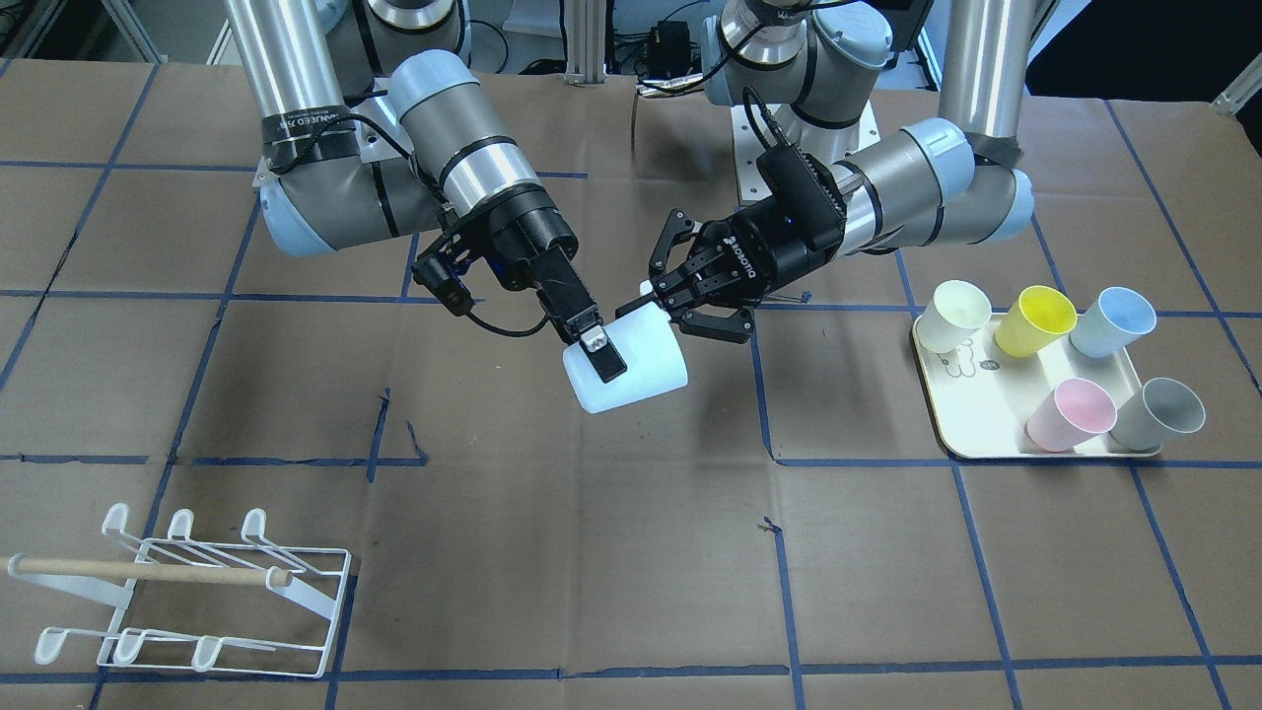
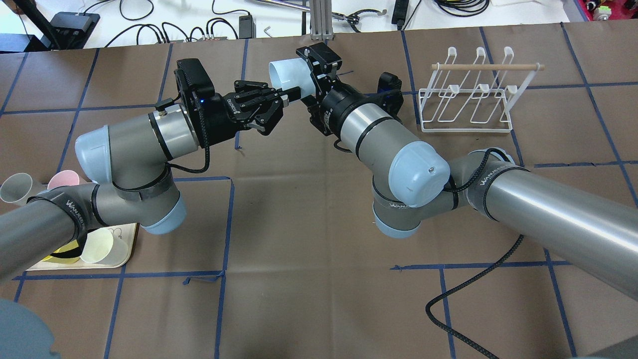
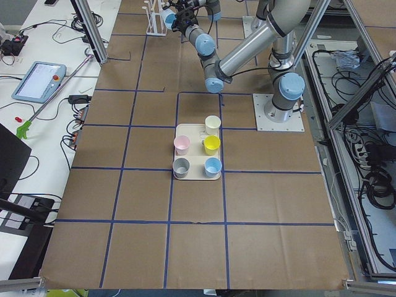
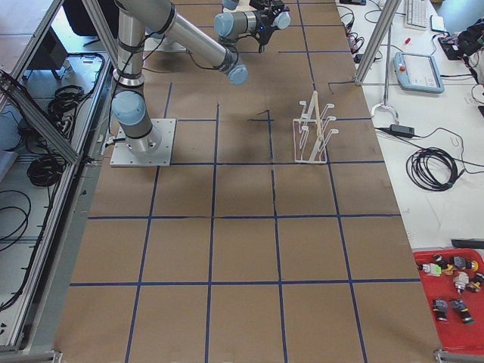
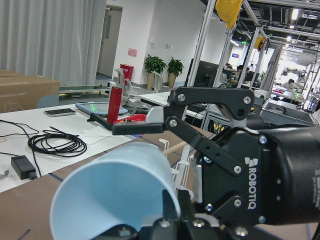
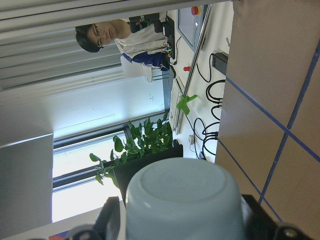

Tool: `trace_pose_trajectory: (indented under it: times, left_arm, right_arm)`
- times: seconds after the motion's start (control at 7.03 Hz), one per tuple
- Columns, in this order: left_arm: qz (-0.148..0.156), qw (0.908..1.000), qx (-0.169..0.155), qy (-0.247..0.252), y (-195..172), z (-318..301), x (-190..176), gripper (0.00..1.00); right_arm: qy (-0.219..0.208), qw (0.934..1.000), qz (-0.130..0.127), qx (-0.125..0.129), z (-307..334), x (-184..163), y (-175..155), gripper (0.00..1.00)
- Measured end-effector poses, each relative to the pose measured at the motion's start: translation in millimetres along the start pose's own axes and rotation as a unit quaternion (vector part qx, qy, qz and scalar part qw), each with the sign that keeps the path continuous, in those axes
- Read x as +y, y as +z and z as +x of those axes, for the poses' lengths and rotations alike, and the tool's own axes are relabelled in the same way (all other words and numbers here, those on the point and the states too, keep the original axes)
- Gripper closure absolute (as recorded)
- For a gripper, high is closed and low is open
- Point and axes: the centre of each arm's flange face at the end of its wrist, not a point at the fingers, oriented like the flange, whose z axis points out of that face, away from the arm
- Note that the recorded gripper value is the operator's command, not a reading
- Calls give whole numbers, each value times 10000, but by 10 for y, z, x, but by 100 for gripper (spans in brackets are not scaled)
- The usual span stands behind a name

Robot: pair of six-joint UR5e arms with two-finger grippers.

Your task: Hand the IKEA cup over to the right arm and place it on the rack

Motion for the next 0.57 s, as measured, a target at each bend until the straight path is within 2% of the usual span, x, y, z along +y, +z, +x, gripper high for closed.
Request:
trace_pose_trajectory:
  times: [0.14,0.28,0.57]
  left_arm:
    - [1,10000,-1,2,0,0,-1,93]
    - [0,10000,-2,1,0,0,-1,88]
    - [10,10000,-34,43,-2,-3,-26,67]
  right_arm:
    - [-5,10000,-6,1,0,1,0,34]
    - [-8,10000,-10,-4,-1,2,-1,38]
    - [-10,10000,-15,-8,-4,2,-1,42]
